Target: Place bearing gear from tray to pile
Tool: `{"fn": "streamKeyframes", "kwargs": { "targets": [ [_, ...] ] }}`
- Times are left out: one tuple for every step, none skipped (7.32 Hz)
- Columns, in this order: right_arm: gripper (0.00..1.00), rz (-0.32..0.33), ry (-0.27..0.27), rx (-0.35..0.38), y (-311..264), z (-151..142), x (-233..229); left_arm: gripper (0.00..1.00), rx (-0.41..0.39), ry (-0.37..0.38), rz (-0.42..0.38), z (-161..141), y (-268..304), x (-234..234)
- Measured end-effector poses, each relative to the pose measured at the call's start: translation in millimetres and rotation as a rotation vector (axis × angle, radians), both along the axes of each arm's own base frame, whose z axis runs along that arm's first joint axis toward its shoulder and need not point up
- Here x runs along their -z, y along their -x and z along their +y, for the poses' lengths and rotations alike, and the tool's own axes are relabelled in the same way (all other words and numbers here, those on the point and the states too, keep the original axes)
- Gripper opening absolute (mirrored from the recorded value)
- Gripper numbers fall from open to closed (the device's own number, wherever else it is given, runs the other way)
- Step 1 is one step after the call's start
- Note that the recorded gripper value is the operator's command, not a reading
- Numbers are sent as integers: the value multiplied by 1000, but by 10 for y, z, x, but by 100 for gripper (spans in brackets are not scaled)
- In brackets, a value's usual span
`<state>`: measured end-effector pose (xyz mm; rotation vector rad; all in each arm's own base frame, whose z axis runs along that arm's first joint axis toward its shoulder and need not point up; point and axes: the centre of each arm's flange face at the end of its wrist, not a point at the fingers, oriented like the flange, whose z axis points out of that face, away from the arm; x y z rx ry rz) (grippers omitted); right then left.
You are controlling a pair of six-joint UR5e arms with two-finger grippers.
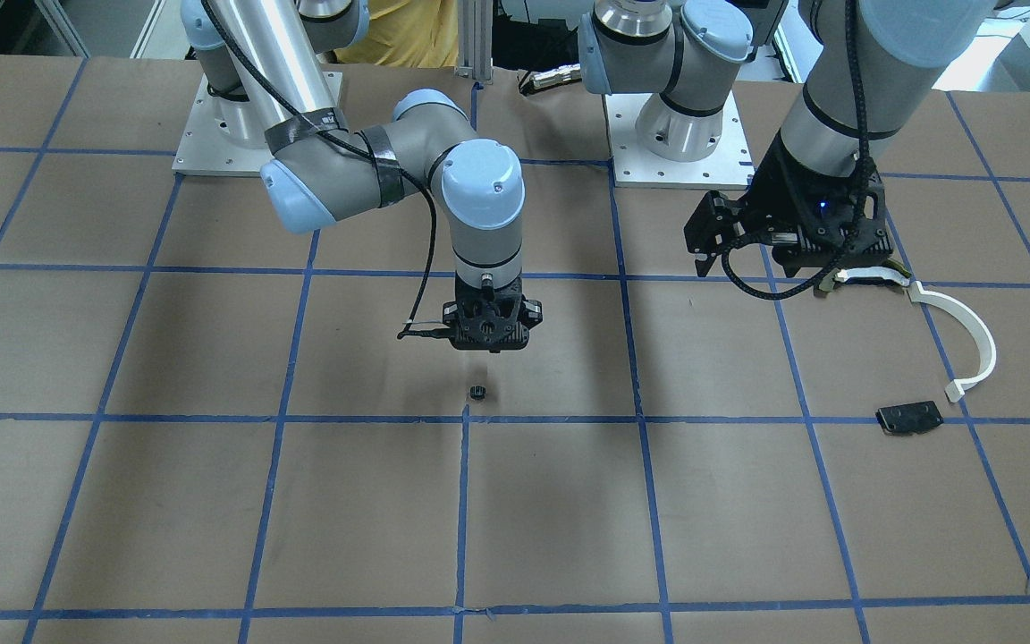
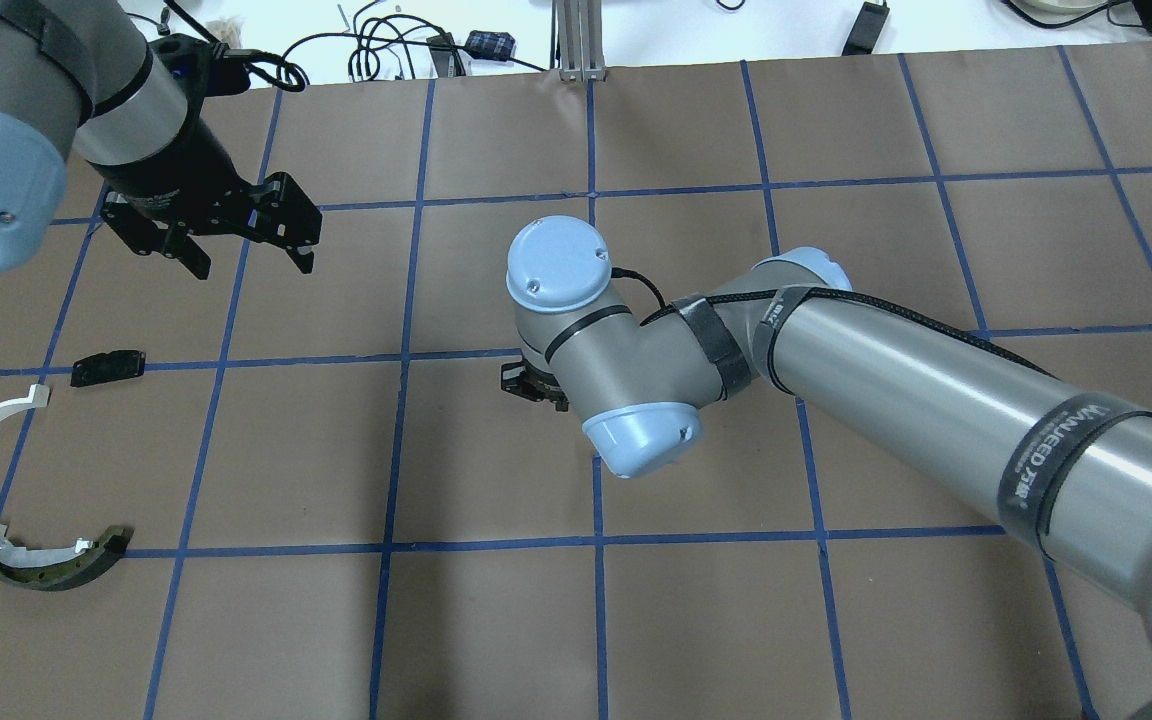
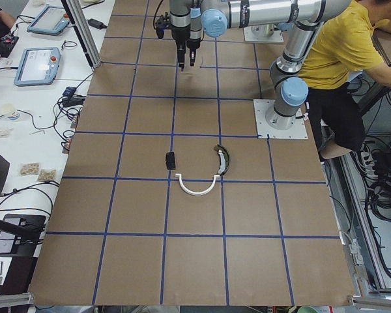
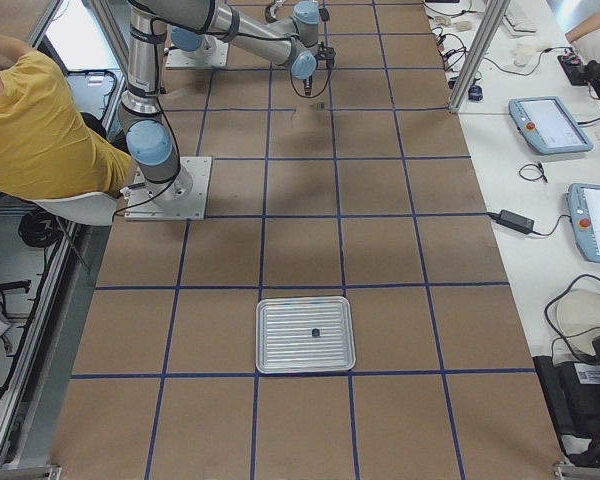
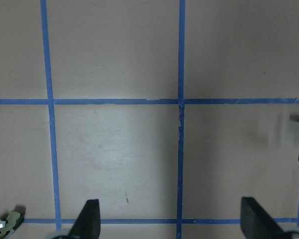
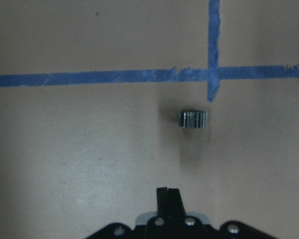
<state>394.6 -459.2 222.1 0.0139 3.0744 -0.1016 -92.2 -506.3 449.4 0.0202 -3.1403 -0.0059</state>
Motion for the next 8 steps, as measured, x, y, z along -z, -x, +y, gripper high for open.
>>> {"fn": "streamKeyframes", "kwargs": {
  "targets": [
    [100, 3, 23, -17, 171, -160, -189, 100, -1, 1, 0, 0, 0, -4],
    [100, 20, 24, -48, 597, -417, -446, 100, -4, 0, 4, -9, -12, -1],
    [100, 48, -7, -48, 1316, -693, -701, 100, -9, -5, 17, -36, -26, 35],
    [100, 75, -38, -39, 2212, -902, -898, 100, -16, -17, 31, -72, -25, 103],
    [100, 89, -68, -48, 3220, -1017, -1002, 100, -34, -38, 39, -119, -28, 209],
    [100, 83, -100, -74, 4316, -998, -990, 100, -63, -56, 48, -179, -19, 331],
    [100, 70, -107, -113, 5449, -857, -868, 100, -124, -65, 64, -238, 22, 449],
    [100, 86, -83, -161, 6411, -700, -634, 100, -227, -72, 76, -277, 150, 576]
  ]
}}
